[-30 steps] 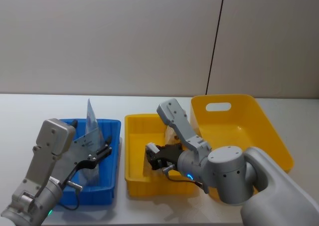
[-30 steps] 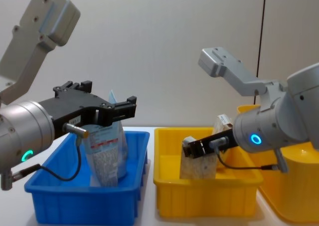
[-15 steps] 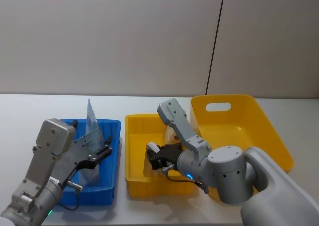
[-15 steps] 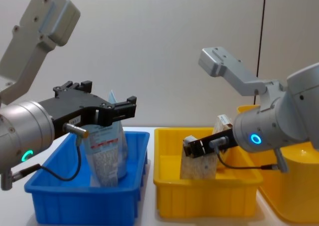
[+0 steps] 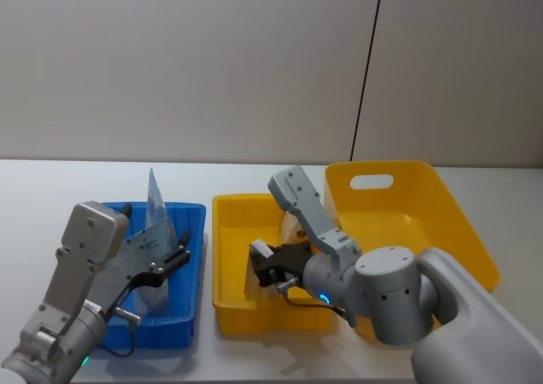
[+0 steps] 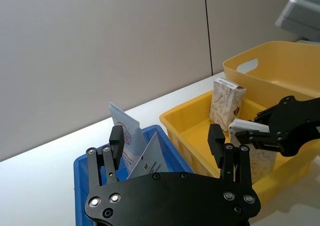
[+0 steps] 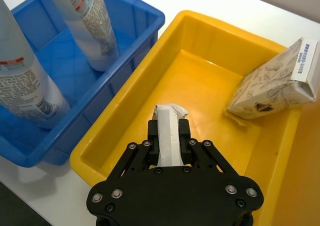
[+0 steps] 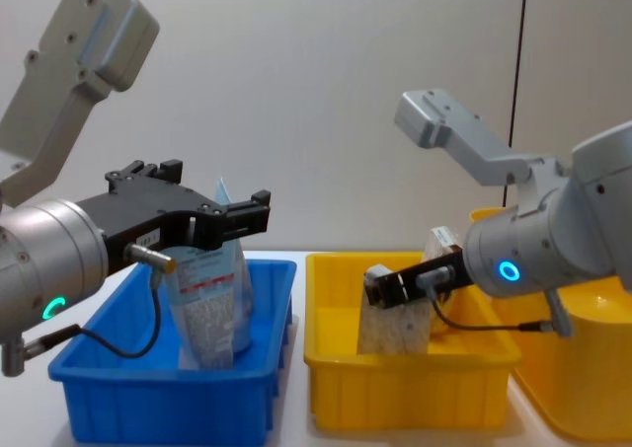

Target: Bimanual collaborative sorting of washing and personal care products

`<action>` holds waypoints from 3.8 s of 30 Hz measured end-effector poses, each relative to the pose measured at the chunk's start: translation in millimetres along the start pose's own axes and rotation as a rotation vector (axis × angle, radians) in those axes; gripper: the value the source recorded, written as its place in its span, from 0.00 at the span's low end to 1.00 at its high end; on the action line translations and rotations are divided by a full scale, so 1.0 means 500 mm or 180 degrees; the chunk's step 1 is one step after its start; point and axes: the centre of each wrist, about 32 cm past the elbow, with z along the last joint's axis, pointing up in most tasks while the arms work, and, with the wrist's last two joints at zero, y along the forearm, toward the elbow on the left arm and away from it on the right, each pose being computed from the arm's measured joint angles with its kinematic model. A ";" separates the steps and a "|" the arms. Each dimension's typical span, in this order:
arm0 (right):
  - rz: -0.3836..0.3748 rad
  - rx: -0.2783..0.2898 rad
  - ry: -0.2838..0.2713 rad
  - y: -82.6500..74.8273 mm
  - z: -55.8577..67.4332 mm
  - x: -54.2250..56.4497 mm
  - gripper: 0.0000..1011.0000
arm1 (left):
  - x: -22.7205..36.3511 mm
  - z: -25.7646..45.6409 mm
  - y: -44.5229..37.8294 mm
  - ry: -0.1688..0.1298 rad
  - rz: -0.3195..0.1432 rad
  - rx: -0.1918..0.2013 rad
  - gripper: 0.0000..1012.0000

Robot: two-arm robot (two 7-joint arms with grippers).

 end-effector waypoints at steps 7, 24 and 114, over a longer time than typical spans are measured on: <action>0.0002 0.0121 -0.0026 -0.013 0.014 0.005 0.19 | 0.000 0.000 0.000 0.0000 0.0000 0.0000 0.99; -0.0174 0.0573 -0.0228 -0.072 0.082 0.038 0.19 | 0.000 0.000 0.000 0.0000 0.0000 0.0000 0.99; -0.1157 0.0622 -0.0300 -0.249 0.083 0.268 0.99 | 0.031 -0.020 -0.020 0.0245 0.0125 0.0224 0.99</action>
